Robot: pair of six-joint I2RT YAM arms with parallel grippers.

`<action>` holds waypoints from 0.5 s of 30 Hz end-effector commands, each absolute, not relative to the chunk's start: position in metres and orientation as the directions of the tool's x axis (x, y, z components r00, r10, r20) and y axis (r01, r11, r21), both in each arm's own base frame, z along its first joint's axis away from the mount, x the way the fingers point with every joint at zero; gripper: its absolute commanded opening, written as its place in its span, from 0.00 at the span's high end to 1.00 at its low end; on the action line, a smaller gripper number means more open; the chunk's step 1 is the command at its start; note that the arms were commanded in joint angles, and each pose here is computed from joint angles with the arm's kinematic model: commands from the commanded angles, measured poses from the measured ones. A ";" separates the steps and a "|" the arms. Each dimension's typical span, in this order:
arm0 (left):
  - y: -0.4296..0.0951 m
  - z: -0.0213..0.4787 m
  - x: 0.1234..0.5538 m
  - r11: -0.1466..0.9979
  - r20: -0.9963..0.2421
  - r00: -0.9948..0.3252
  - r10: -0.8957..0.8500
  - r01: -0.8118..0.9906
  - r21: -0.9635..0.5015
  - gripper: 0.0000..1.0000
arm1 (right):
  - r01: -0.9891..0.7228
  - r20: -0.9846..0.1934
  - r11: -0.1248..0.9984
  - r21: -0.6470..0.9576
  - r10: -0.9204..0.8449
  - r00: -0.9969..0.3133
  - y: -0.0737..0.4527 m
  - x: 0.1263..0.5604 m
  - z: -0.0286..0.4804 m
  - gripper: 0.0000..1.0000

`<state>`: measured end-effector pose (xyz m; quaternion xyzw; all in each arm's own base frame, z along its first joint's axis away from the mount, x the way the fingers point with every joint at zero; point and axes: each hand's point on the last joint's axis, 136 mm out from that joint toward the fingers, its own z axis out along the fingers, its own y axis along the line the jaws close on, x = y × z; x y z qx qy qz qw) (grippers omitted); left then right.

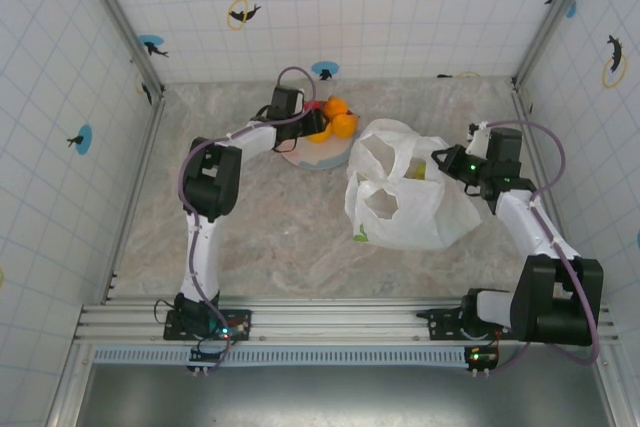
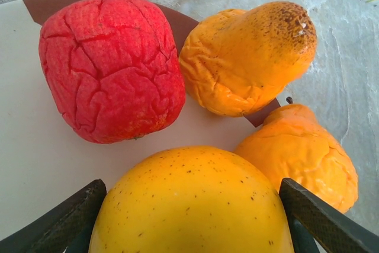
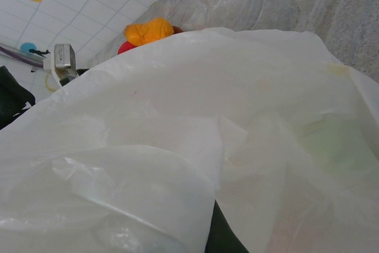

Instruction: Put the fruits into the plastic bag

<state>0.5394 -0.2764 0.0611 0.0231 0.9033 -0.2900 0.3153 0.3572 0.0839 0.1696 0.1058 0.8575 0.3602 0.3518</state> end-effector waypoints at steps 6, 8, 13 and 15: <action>-0.262 0.093 0.515 0.836 -0.616 -0.774 -0.145 0.238 -0.495 0.35 | -0.084 -0.534 0.714 0.695 0.435 -0.725 0.084 0.358 0.168 0.99; -0.257 0.106 0.503 0.830 -0.633 -0.759 -0.151 0.251 -0.498 0.36 | -0.082 -0.535 0.715 0.694 0.436 -0.724 0.083 0.358 0.168 0.99; -0.252 0.132 0.445 0.798 -0.657 -0.739 -0.150 0.301 -0.522 0.38 | -0.080 -0.536 0.717 0.693 0.437 -0.723 0.082 0.357 0.168 0.99; -0.264 0.141 0.409 0.777 -0.665 -0.737 -0.118 0.348 -0.524 0.38 | -0.080 -0.535 0.715 0.694 0.439 -0.722 0.082 0.358 0.168 0.99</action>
